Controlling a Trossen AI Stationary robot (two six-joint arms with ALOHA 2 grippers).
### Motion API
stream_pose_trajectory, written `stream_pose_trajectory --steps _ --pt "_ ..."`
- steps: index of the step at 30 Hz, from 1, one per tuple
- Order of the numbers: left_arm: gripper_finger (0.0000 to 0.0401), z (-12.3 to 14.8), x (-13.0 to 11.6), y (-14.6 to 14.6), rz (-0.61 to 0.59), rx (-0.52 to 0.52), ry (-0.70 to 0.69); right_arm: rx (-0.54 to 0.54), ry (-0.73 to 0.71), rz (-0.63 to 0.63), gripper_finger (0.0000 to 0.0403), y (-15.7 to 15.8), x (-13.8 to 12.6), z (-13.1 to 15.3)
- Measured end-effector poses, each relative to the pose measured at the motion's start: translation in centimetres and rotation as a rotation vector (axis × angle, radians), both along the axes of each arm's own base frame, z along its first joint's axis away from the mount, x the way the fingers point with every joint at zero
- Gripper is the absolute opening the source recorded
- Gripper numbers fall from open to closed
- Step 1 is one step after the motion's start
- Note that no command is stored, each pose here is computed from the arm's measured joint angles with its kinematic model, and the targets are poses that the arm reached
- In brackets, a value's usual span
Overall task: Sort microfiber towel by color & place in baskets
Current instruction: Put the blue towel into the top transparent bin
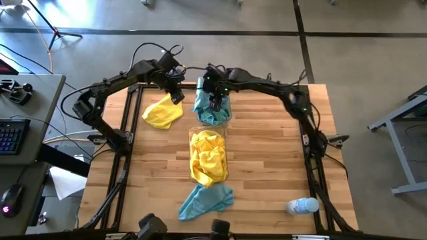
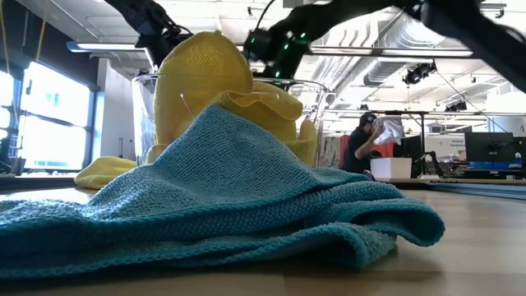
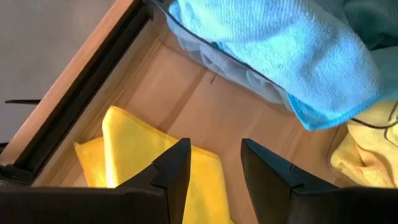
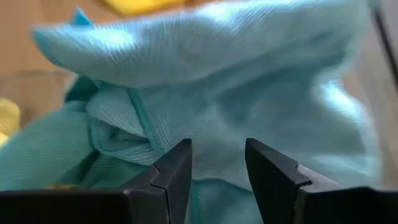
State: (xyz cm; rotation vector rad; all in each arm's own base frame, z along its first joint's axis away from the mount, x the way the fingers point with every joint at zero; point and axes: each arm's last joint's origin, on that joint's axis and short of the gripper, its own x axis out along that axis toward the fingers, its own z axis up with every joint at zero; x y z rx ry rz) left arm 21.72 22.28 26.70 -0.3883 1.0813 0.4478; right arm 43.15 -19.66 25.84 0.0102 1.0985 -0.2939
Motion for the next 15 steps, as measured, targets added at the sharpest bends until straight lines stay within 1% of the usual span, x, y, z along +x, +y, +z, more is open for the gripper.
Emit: stream_pose_trajectory --steps 5,7,8,11,12,13,15 --pt "0.0131 0.0 0.1 -0.1 0.004 -0.003 -0.002 0.038 0.074 0.014 0.014 -0.7 1.4 -3.1" --pt "0.0131 0.0 0.1 -0.1 0.004 -0.003 -0.002 0.051 0.103 0.014 0.0121 -0.7 1.5 -4.1" --pt "0.0131 0.0 0.1 -0.1 0.004 -0.003 -0.001 0.056 0.113 0.014 0.0104 -0.7 1.5 -4.3" --pt "0.0131 0.0 0.1 -0.1 0.003 -0.002 -0.001 0.061 0.124 0.015 0.0028 -0.6 1.3 -4.1" --pt "0.0131 0.0 0.1 -0.1 0.002 -0.002 -0.001 0.062 0.127 0.014 0.0015 -0.6 1.1 -3.8" --pt "0.0131 0.0 0.1 -0.1 0.0 -0.001 -0.001 0.063 0.128 0.013 0.0013 -0.5 0.9 -3.4" --pt "0.0131 0.0 0.1 -0.1 -0.005 0.003 -0.001 0.06 0.103 -0.002 0.002 -0.2 0.4 -1.8"
